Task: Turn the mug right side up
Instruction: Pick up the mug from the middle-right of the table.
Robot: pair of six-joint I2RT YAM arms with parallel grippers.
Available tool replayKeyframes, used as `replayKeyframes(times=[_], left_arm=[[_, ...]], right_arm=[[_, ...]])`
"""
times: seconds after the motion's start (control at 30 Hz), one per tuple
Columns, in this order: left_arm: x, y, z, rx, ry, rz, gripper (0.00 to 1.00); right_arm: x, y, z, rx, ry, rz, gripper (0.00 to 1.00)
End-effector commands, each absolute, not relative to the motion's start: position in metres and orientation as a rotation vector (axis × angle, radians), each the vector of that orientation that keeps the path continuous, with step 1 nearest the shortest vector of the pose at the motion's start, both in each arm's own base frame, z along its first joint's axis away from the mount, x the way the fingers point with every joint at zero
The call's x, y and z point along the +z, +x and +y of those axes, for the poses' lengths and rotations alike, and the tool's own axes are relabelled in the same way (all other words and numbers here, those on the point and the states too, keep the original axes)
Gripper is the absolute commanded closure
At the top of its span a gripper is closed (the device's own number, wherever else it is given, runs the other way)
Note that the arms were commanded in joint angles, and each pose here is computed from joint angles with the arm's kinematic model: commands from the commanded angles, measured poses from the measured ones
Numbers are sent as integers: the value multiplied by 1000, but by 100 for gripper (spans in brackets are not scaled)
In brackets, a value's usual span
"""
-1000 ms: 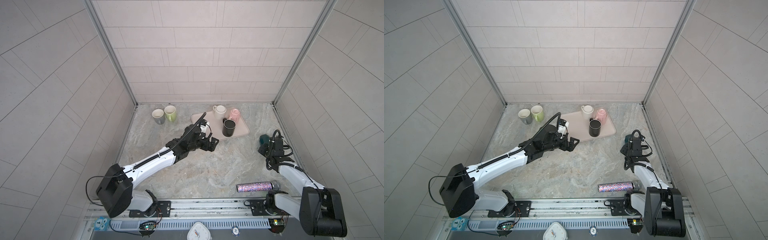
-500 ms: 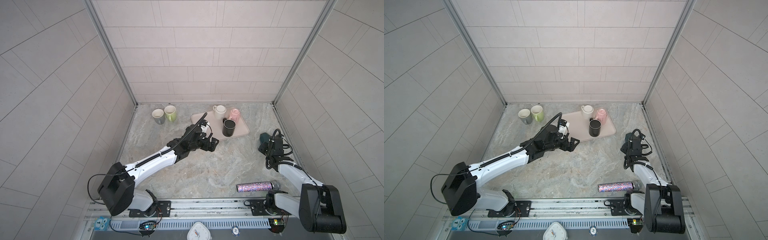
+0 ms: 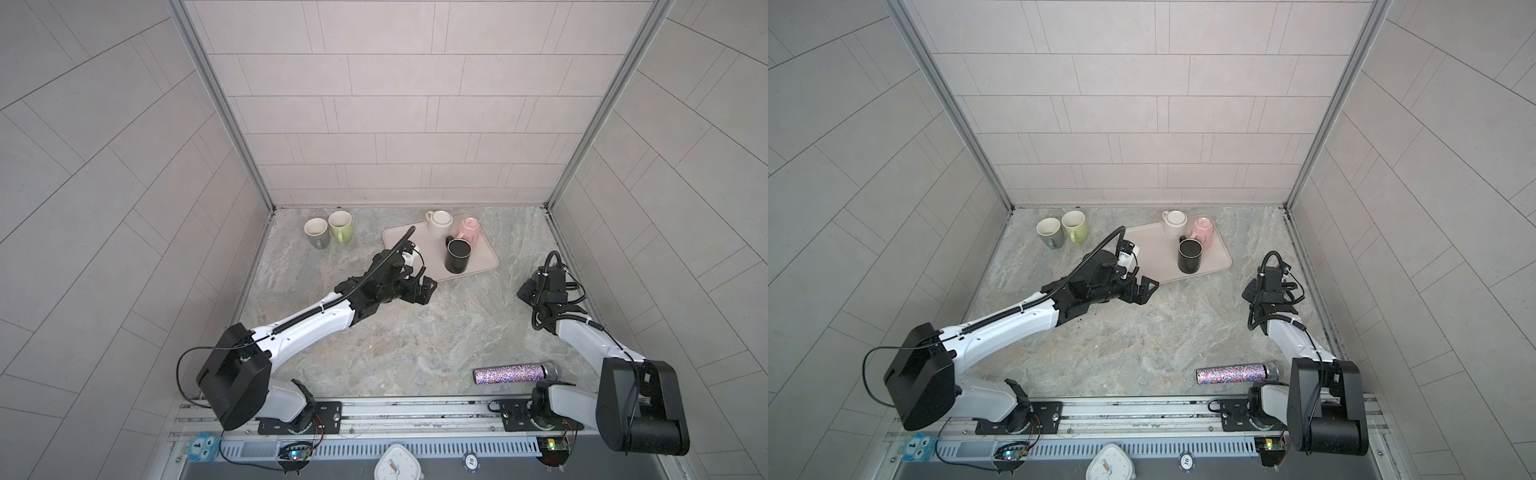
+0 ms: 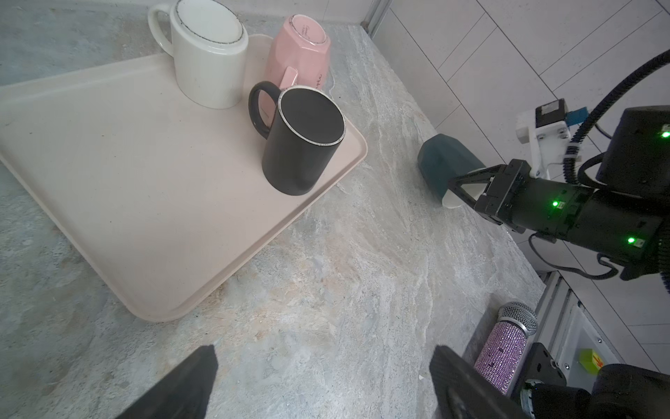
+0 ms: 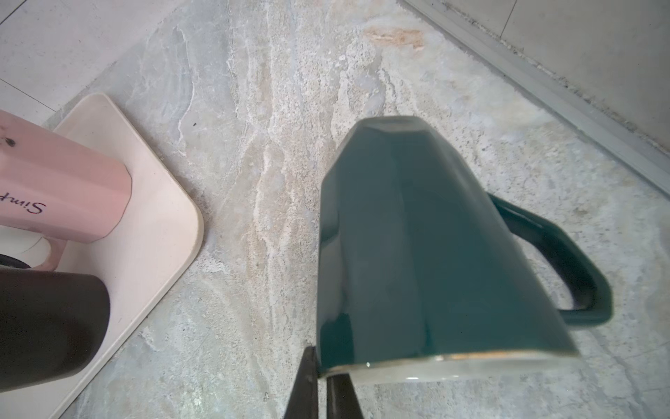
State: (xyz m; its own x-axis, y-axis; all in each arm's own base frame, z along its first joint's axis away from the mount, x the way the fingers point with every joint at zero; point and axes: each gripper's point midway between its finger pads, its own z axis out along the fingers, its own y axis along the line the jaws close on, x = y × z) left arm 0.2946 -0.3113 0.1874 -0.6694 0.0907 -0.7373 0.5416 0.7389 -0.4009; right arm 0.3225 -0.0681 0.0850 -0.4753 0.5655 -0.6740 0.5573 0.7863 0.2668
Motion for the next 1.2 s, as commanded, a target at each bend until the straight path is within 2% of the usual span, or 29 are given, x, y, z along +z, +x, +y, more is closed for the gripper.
replayKeyframes(times=[0.0, 0.53, 1.0, 1.17], left_arm=[[200, 300, -311, -795, 465, 2180, 2], [205, 298, -306, -796, 454, 2164, 2], [212, 294, -301, -806, 441, 2134, 2], [212, 292, -299, -810, 433, 2126, 2]], right_arm=[[97, 322, -71, -15, 827, 2196, 100], [114, 324, -56, 38, 797, 2375, 100], [106, 323, -36, 48, 625, 2714, 100], [118, 328, -37, 15, 599, 2721, 100]])
